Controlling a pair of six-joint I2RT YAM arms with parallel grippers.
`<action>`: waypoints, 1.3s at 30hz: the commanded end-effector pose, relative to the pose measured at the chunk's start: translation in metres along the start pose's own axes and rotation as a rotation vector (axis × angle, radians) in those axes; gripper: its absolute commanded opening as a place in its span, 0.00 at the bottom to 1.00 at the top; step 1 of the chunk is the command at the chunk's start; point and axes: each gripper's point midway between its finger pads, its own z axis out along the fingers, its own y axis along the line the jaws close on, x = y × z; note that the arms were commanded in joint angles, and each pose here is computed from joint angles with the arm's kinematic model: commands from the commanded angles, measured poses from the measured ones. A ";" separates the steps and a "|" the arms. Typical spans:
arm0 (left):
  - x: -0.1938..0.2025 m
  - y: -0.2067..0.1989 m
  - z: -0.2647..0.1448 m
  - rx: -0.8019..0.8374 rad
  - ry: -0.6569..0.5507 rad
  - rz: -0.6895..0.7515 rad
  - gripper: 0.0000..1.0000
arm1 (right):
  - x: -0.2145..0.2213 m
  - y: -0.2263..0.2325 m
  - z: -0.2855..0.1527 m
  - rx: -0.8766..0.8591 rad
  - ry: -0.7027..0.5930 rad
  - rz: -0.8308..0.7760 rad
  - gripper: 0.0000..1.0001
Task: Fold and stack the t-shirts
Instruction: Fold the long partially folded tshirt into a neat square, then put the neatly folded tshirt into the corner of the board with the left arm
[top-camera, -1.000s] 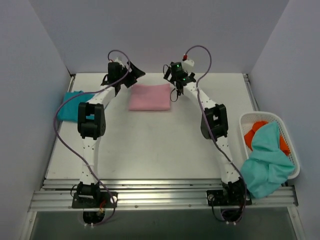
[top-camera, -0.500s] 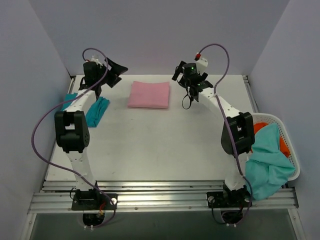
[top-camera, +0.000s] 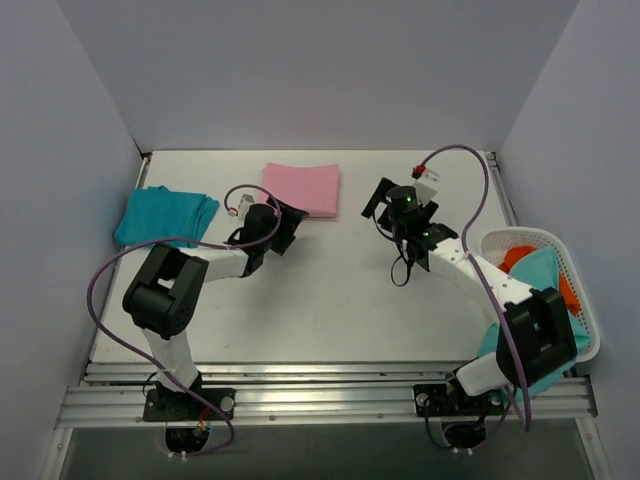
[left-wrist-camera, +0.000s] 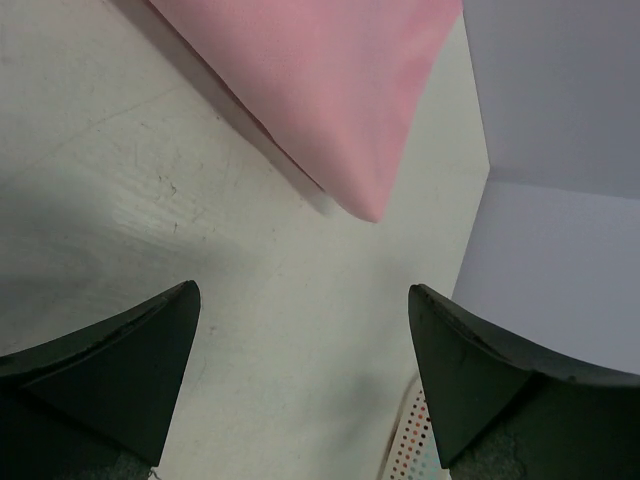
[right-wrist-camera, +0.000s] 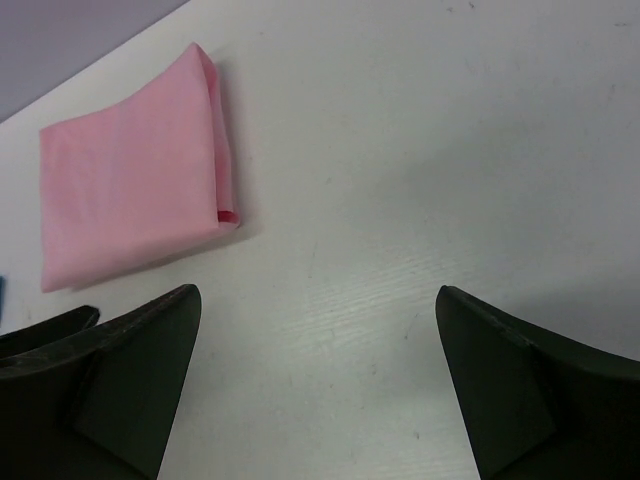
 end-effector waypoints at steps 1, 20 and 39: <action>-0.033 -0.042 0.012 0.083 -0.205 -0.102 0.94 | -0.045 0.006 -0.041 -0.061 -0.139 0.083 1.00; -0.063 0.017 0.054 -0.166 -0.422 -0.205 0.94 | -0.063 0.004 -0.098 -0.171 -0.166 0.131 1.00; -0.116 0.034 0.166 -0.153 -0.238 -0.134 0.02 | -0.088 -0.002 -0.130 -0.211 -0.241 0.168 1.00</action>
